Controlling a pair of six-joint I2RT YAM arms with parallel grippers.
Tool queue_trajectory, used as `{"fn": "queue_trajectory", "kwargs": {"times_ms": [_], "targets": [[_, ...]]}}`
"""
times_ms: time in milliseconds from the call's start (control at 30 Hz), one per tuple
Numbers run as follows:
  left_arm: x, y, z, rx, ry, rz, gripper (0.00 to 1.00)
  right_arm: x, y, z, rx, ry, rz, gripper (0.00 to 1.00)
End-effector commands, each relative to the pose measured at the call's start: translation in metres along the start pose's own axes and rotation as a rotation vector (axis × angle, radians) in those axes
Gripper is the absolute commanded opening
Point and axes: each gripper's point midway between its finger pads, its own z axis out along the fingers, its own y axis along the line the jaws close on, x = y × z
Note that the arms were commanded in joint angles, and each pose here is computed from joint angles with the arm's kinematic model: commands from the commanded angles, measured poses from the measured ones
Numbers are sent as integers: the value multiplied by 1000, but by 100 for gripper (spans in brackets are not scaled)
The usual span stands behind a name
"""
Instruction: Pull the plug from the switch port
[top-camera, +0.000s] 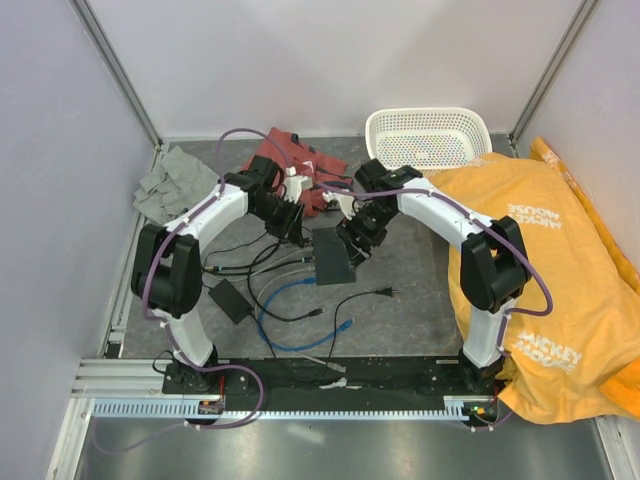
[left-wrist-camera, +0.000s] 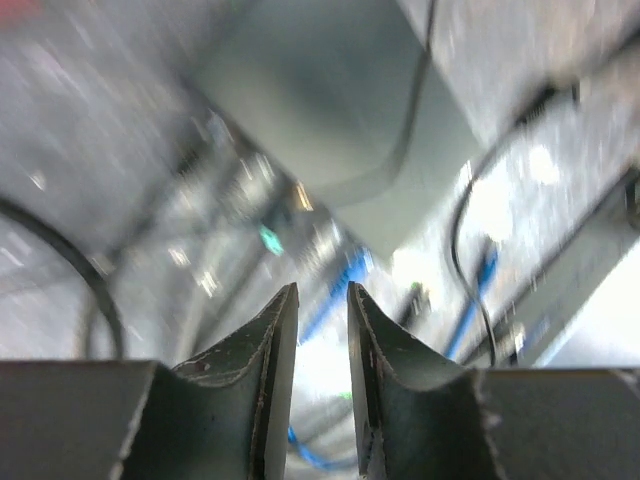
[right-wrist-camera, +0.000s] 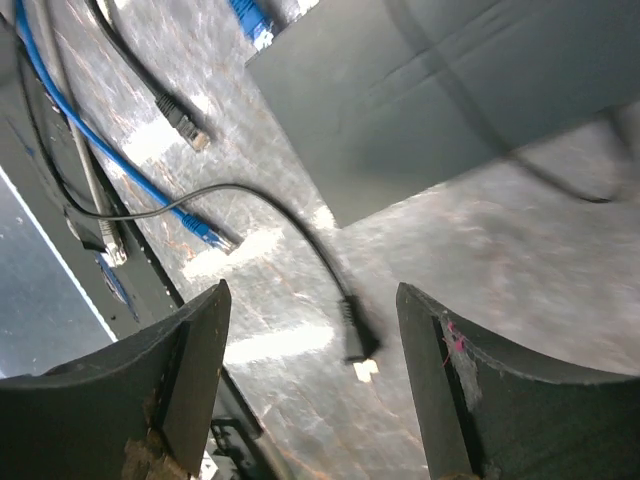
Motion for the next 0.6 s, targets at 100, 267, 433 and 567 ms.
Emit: {"fn": "queue_trajectory", "kwargs": {"times_ms": [100,267,433,567], "targets": [[13,-28,-59,20,-36,148,33,-66,-26,-83,0,-309,-136,75],[-44,-24,-74,-54,-239,217,27,-89,-86,-84,233,-389,-18,73],[-87,-9,-43,-2,-313,0,15,-97,-115,-84,334,-383,65,72],[-91,-17,-6,59,-299,-34,2,-83,-123,-65,324,-325,66,72]]}}
